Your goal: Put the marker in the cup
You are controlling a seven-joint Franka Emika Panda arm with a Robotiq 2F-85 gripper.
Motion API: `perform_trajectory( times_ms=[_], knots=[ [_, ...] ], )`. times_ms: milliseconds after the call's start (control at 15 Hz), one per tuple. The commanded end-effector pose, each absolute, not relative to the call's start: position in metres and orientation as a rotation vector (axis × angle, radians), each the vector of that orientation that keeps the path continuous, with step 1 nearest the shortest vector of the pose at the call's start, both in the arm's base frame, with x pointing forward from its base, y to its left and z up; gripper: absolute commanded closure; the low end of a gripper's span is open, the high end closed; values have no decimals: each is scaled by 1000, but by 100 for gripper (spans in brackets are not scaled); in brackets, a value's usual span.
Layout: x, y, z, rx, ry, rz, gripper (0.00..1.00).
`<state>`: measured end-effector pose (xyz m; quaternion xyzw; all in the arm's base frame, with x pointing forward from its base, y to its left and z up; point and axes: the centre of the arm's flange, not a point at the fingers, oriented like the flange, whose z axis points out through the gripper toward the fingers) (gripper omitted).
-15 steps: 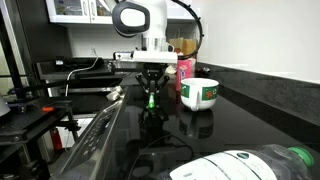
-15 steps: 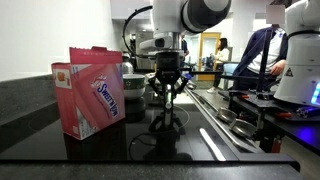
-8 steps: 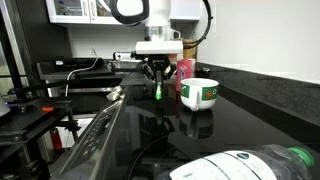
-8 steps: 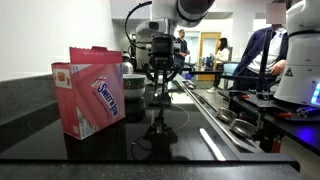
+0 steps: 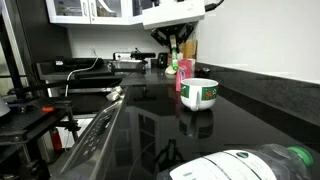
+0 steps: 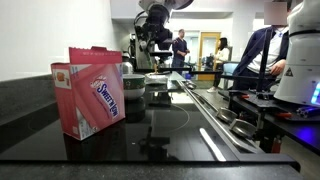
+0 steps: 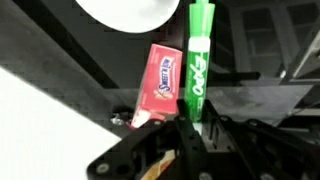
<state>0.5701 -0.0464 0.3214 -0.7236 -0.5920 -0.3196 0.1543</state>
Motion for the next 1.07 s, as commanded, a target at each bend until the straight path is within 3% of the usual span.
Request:
perform_trajectory(
  times_ms=[0, 1000],
  knots=[
    [571, -80, 322, -1904, -1570, -1038, 95],
    [629, -123, 262, -1704, -1274, -1219, 95]
  ],
)
